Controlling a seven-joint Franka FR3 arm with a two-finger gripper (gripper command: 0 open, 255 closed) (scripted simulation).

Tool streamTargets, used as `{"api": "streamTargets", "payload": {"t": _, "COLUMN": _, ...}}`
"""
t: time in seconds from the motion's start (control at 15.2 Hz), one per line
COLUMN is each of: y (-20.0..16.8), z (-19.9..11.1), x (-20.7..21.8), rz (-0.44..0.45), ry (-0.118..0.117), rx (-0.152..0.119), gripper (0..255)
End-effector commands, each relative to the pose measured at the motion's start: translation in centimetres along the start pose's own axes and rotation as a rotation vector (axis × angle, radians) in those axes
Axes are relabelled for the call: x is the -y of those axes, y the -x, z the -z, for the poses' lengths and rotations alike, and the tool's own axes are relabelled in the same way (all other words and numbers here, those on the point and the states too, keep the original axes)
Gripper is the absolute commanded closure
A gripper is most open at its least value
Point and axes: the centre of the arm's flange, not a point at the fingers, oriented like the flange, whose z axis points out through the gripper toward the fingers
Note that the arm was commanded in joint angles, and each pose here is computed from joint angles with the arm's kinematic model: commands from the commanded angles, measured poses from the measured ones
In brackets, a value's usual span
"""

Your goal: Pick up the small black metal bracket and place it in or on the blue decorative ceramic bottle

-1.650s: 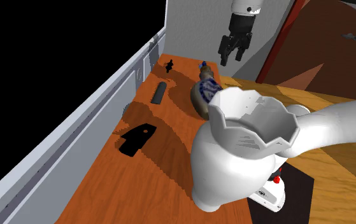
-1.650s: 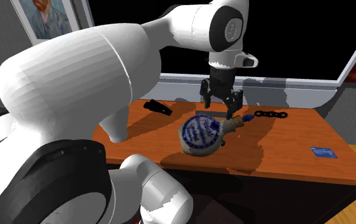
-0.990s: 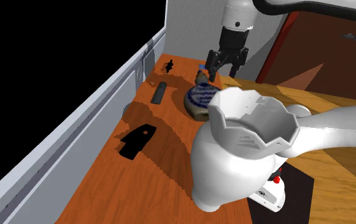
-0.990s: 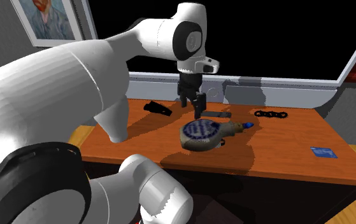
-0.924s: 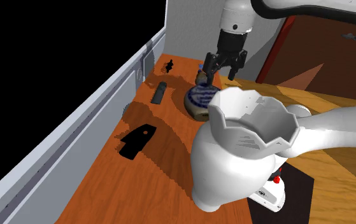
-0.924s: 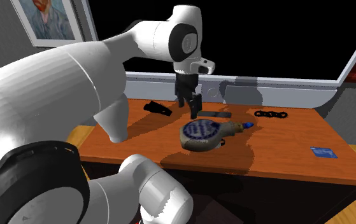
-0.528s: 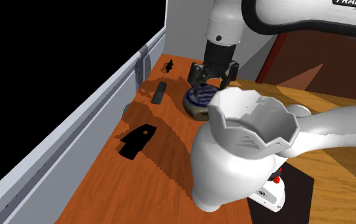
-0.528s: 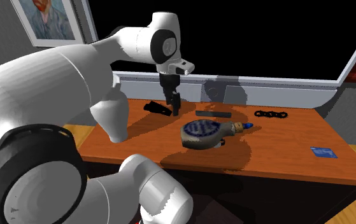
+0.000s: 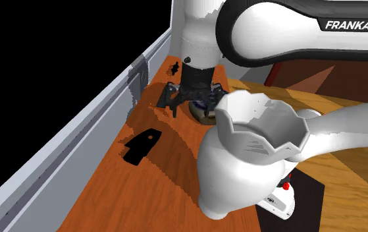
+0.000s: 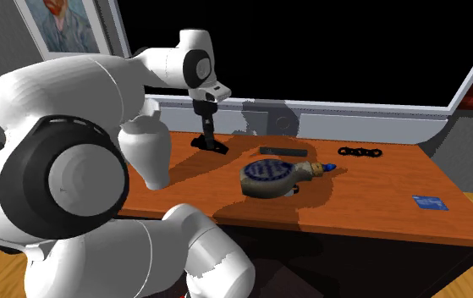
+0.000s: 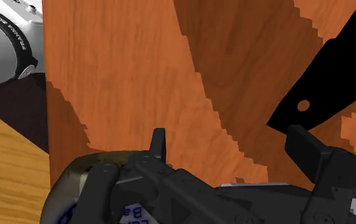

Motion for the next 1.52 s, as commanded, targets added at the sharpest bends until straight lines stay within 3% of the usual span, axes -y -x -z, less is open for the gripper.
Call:
{"api": "streamTargets", "payload": {"t": 0.0, "y": 1.3, "z": -0.6, "x": 2.3, "rz": -0.054, "ry": -0.003, "rx": -0.003, "gripper": 0}}
{"api": "streamTargets", "payload": {"t": 0.73, "y": 6.1, "z": -4.0, "x": 15.4, "rz": -0.317, "ry": -0.015, "rx": -0.029, "gripper": 0}}
{"api": "streamTargets", "payload": {"t": 1.19, "y": 5.9, "z": -7.7, "x": 15.4, "rz": -0.317, "ry": -0.015, "rx": -0.029, "gripper": 0}}
{"api": "streamTargets", "payload": {"t": 1.45, "y": 5.9, "z": -8.0, "x": 15.4, "rz": -0.317, "ry": -0.015, "rx": -0.029, "gripper": 0}}
